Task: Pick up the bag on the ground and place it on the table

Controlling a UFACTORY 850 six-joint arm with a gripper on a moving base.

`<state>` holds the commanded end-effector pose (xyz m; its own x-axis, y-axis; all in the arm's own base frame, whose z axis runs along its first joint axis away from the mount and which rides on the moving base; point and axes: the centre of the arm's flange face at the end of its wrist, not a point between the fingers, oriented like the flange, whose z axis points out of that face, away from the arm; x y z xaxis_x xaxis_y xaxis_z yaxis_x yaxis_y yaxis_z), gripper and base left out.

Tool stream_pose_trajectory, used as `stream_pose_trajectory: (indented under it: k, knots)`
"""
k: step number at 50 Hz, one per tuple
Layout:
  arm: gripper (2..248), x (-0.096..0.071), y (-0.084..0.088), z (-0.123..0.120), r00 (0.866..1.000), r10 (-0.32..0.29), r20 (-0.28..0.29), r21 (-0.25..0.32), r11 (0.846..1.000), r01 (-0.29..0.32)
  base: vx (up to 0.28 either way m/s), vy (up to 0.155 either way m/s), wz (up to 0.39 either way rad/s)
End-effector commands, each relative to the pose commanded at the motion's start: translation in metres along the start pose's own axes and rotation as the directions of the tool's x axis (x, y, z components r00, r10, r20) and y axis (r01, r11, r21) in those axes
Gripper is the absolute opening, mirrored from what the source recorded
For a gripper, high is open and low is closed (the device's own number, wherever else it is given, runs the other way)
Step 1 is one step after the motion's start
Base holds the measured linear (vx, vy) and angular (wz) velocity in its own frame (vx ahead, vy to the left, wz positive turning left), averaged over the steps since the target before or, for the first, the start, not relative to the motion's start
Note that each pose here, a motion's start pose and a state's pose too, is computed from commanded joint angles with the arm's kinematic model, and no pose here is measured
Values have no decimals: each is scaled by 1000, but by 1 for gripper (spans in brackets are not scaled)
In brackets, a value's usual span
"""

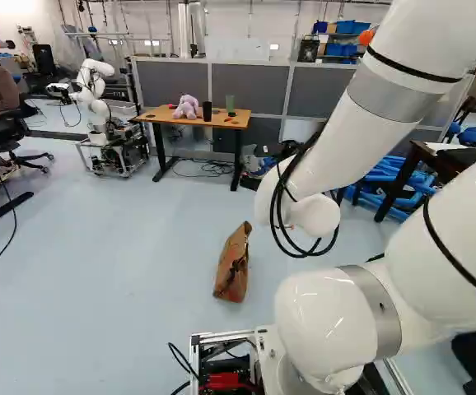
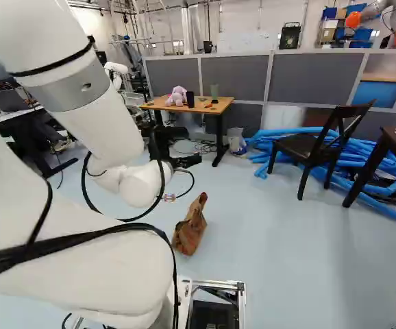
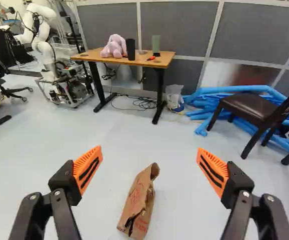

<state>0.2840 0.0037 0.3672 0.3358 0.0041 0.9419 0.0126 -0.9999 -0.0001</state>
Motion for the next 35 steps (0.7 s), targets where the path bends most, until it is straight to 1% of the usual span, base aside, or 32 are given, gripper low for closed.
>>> stream_pose_trajectory:
  k: [19, 35]
  knots:
    - [247, 11, -5, 33, 998, 9, 67, 1, 1000, -9, 0, 0, 0]
    - [247, 18, -10, 64, 990, 30, 138, -14, 999, -29, 0, 0, 0]
